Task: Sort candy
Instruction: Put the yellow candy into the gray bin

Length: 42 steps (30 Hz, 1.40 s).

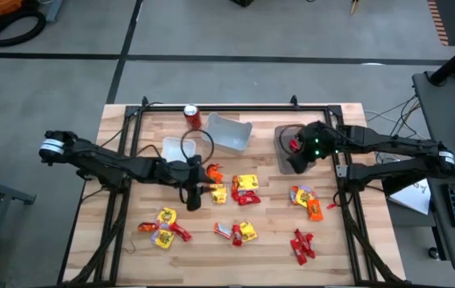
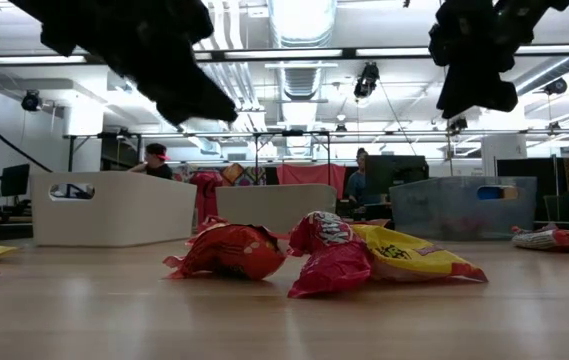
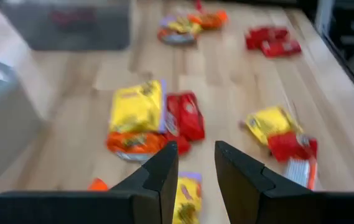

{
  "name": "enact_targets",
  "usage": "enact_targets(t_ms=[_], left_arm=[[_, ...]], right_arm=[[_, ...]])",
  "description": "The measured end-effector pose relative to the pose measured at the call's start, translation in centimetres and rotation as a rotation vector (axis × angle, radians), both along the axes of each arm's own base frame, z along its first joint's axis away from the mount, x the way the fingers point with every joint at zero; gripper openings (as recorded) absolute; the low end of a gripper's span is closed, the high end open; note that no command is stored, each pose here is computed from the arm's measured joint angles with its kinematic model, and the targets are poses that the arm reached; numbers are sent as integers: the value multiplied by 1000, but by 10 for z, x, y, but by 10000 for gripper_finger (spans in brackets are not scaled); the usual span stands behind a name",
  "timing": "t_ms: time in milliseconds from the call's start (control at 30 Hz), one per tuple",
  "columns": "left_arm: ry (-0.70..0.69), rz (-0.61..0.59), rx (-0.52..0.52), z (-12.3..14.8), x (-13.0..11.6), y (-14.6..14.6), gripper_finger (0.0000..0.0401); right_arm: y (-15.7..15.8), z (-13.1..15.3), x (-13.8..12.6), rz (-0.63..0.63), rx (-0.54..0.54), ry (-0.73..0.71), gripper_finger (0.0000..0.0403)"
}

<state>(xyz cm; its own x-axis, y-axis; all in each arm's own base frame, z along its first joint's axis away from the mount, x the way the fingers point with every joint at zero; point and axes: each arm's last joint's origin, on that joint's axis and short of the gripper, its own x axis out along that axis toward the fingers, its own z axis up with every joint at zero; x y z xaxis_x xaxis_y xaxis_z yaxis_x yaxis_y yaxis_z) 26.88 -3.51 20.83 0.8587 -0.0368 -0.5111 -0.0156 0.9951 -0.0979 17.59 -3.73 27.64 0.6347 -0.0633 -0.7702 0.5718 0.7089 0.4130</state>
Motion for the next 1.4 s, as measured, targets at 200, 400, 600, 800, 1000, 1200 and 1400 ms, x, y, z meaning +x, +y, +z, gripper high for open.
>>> enact_targets(t_ms=[200, 400, 600, 800, 1000, 1200, 1400], left_arm=[[85, -72, 60, -25, 10, -4, 91], [160, -149, 121, -46, 15, -6, 104], [199, -203, 183, -60, 18, -9, 157], [220, -148, 251, -68, 21, -7, 211], [267, -154, 265, -81, 22, -7, 220], [294, -156, 267, -89, 23, -7, 190], [298, -153, 266, -89, 23, -7, 132]], right_arm=[[19, 0, 3, 55, -53, 4, 76], [33, 0, 5, 101, -90, 0, 73], [40, 1, 6, 128, -106, -16, 85], [43, 2, 10, 143, -111, -38, 88], [43, 1, 12, 146, -113, -35, 84], [43, -1, 15, 149, -115, -27, 90], [43, -5, 18, 151, -115, -7, 87]])
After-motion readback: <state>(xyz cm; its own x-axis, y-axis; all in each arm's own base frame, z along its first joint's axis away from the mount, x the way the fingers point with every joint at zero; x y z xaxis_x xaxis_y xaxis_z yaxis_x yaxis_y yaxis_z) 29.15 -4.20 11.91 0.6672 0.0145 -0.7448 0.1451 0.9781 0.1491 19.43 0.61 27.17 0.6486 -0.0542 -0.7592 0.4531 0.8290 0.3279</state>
